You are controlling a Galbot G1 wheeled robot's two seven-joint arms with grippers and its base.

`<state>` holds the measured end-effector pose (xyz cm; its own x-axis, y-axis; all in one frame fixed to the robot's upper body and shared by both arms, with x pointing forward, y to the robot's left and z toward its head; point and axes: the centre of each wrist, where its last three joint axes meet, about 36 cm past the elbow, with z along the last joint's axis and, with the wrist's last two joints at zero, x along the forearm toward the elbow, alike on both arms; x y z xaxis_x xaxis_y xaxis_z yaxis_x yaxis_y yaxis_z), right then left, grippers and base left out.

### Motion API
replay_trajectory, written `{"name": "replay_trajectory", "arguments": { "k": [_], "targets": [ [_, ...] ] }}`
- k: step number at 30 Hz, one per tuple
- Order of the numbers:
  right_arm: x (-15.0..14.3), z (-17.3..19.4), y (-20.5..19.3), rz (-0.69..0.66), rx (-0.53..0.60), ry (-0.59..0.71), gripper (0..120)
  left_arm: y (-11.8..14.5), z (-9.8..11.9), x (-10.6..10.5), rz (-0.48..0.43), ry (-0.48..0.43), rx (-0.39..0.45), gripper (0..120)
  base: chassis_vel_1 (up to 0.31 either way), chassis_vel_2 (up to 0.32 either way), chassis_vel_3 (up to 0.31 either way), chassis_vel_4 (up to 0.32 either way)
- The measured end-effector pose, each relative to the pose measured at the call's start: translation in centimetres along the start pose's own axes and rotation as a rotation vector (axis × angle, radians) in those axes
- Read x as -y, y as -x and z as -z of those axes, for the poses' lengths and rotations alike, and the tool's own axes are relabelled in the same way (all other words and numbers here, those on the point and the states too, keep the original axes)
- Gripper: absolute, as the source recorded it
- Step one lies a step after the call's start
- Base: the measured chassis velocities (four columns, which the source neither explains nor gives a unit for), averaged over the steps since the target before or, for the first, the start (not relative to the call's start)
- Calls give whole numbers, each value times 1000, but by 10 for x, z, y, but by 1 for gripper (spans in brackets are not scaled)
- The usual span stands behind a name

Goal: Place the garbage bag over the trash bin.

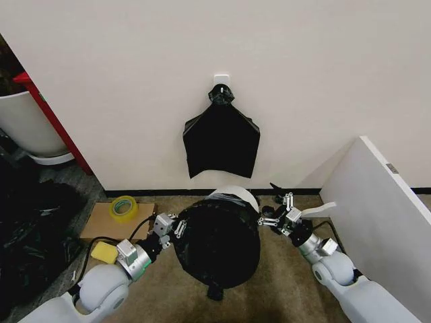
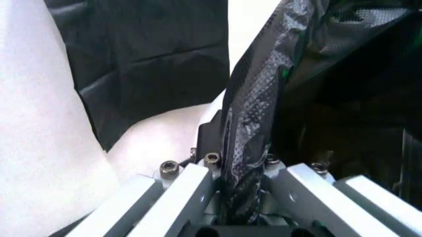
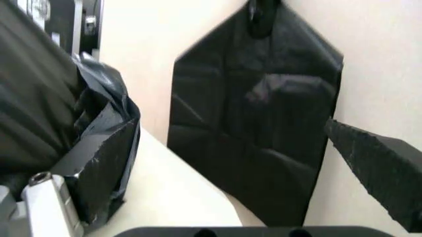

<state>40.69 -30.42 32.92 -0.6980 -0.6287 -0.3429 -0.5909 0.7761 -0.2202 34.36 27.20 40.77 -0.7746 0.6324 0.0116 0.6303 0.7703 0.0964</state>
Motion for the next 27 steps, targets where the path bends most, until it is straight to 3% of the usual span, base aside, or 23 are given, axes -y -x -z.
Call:
{"name": "replay_trajectory", "arguments": {
  "k": [7, 15, 23, 27],
  "targets": [
    [-2, 16, 6, -9, 70, 36, 100, 4, -4, 1, 55, -42, -14, 0, 0, 0, 0, 0],
    [-5, 47, 18, -130, 117, 64, 100, 10, -3, 7, 154, -180, -92, 0, 0, 0, 0, 0],
    [-25, 86, 44, -274, 148, 150, 100, 19, 37, 40, 303, -439, -239, 0, 0, 0, 0, 0],
    [-25, 89, 46, -319, 133, 128, 100, 23, 55, 52, 320, -498, -307, 0, 0, 0, 0, 0]
  ]
}}
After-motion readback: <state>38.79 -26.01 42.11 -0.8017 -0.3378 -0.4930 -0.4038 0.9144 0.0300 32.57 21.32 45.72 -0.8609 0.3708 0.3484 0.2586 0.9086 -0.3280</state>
